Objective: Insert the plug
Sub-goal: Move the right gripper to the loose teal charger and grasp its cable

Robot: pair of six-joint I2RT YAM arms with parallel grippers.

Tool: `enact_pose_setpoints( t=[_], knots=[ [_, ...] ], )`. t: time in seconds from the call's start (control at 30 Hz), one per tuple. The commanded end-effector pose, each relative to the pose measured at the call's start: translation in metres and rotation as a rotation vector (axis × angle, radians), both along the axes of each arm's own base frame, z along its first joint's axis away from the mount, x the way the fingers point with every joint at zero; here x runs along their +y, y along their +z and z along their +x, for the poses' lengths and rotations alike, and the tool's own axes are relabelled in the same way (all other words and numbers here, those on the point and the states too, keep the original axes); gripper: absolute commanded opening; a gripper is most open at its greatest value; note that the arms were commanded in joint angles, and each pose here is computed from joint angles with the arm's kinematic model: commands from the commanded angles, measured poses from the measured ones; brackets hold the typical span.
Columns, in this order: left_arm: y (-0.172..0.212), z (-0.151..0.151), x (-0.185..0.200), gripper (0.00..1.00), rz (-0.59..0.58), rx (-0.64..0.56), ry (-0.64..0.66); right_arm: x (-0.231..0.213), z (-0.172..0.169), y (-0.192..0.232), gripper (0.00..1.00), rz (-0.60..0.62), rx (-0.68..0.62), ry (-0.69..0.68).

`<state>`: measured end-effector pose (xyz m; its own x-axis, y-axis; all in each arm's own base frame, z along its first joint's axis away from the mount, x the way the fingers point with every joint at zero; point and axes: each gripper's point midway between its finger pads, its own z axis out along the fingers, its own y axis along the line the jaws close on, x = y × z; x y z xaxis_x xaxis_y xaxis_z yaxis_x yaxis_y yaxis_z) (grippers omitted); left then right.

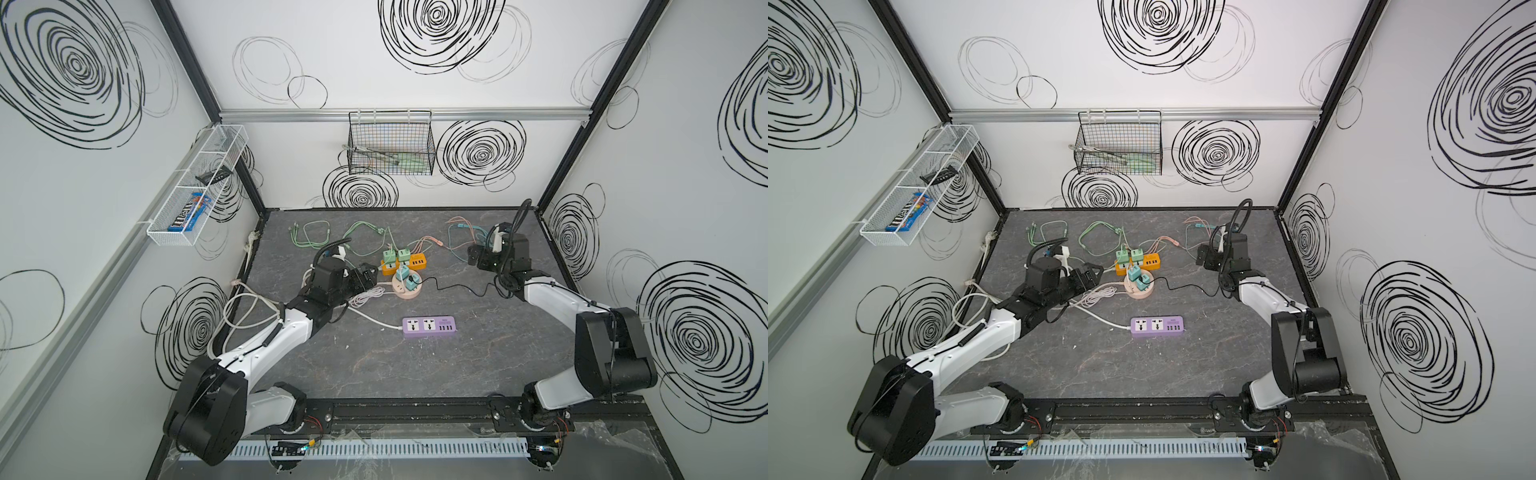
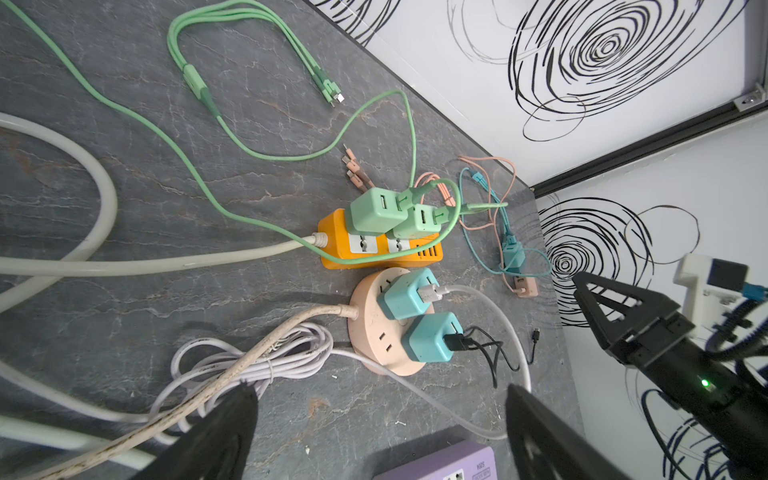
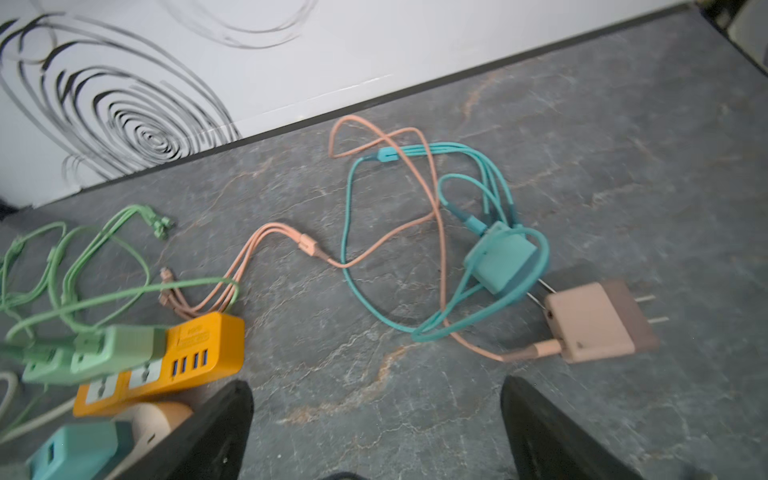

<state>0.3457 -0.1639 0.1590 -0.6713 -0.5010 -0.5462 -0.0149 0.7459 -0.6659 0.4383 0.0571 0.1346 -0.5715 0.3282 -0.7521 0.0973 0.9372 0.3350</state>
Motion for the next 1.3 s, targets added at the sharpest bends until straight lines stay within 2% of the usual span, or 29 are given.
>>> enact_pose_setpoints(
  t=[0.0,0.2,0.33,0.5,0.7,0.77,0.8,1.03,1.27],
  knots=[
    [0.008,0.007,-0.001,0.96,-0.016,-0.04,-0.012,-0.017,-0.005,-0.02,0.97,0.112,0.109,-0.137],
    [0.002,0.008,-0.001,0.96,-0.022,-0.021,-0.015,-0.02,0.007,-0.03,0.95,0.174,0.126,-0.131],
    [-0.001,0.008,-0.003,0.96,-0.027,-0.009,-0.02,-0.017,0.02,-0.041,0.93,0.175,0.162,-0.117],
    [-0.004,0.007,-0.002,0.96,-0.025,0.001,-0.018,-0.014,0.041,-0.044,0.8,0.178,0.148,-0.101],
    [-0.007,0.005,0.003,0.96,-0.016,0.009,-0.008,-0.015,0.06,-0.022,0.32,0.149,0.076,-0.079],
    [-0.007,0.005,0.004,0.96,-0.012,0.008,-0.005,-0.015,0.061,-0.002,0.11,0.131,0.013,-0.061],
    [-0.006,0.005,0.004,0.96,-0.011,0.007,-0.007,-0.015,0.061,0.006,0.06,0.12,-0.013,-0.054],
    [-0.004,0.007,0.004,0.96,0.021,-0.005,-0.025,-0.02,0.05,0.076,0.01,0.02,-0.169,-0.003],
    [-0.002,0.008,0.003,0.96,0.085,-0.008,-0.043,-0.016,0.021,0.144,0.0,-0.087,-0.393,0.08]
  ],
)
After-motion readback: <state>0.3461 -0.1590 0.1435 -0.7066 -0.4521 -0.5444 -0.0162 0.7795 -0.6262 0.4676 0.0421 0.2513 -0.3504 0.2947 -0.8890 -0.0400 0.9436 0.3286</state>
